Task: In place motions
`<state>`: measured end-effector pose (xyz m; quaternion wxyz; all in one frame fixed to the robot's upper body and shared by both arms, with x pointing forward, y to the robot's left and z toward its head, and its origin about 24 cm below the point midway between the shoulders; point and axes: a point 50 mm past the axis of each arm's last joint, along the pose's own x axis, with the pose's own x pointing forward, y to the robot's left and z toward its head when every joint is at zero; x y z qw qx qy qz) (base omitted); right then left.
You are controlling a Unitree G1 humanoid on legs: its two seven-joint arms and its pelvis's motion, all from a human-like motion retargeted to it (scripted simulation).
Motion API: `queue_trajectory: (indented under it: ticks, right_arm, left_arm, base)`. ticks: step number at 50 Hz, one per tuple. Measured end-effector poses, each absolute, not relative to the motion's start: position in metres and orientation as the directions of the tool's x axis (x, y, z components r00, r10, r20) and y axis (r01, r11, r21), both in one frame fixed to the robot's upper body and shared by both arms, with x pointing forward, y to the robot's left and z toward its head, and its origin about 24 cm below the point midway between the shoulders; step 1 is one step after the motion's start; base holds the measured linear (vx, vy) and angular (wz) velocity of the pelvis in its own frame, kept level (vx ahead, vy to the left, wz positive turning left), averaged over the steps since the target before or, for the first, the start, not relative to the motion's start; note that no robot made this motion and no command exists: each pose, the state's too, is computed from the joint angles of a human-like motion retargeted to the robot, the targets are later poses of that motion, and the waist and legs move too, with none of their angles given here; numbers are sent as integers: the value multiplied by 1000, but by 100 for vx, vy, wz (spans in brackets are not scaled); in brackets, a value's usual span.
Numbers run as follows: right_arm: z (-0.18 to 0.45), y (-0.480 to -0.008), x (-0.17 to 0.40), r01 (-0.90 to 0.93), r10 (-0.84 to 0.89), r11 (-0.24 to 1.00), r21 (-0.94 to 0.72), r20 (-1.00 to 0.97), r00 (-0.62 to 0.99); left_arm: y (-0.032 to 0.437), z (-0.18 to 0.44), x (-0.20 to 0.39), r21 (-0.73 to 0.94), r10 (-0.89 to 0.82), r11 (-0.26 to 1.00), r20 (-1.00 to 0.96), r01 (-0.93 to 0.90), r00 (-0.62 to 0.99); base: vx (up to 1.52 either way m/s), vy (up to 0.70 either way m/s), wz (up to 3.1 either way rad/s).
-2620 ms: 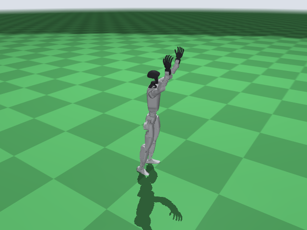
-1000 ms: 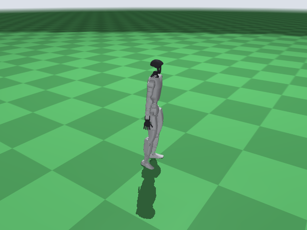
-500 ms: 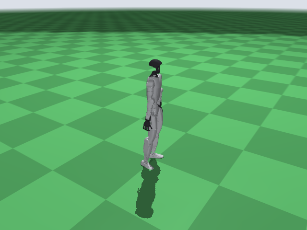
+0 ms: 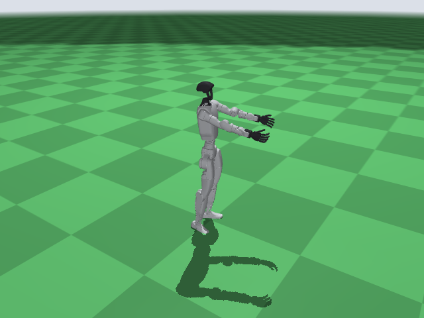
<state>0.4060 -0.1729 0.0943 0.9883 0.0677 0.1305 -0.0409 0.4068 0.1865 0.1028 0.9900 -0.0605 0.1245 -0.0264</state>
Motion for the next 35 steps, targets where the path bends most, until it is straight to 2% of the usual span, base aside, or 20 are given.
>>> queue_trajectory:
  ticks: [4, 8, 13, 26, 30, 35]
  right_arm:
    - [135, -179, 418, 139, -125, 986, 95, -139, 982]
    - [166, -184, 424, 132, -130, 990, 50, -37, 991]
    - [175, -197, 425, 161, -162, 986, -43, -40, 986]
    - [155, -193, 421, 158, -158, 987, -4, -49, 986]
    - [132, -175, 414, 114, -113, 993, 17, -42, 993]
    - [99, -170, 397, 81, -82, 996, -27, -17, 997]
  left_arm:
    - [179, 138, 418, -214, -87, 975, -129, 58, 988]
    - [177, 157, 423, -229, -83, 972, -88, 61, 993]
    - [177, 161, 424, -193, -90, 979, -92, 71, 992]
    - [189, 141, 418, -178, -42, 984, -110, 22, 993]
    - [198, 121, 410, -107, -19, 994, -112, 7, 994]
    - [206, 74, 390, -67, -28, 998, -218, 14, 975]
  base:
    - [3, 0, 0]
    - [0, 0, 0]
    - [0, 0, 0]
    - [0, 0, 0]
    - [0, 0, 0]
    - [0, 0, 0]
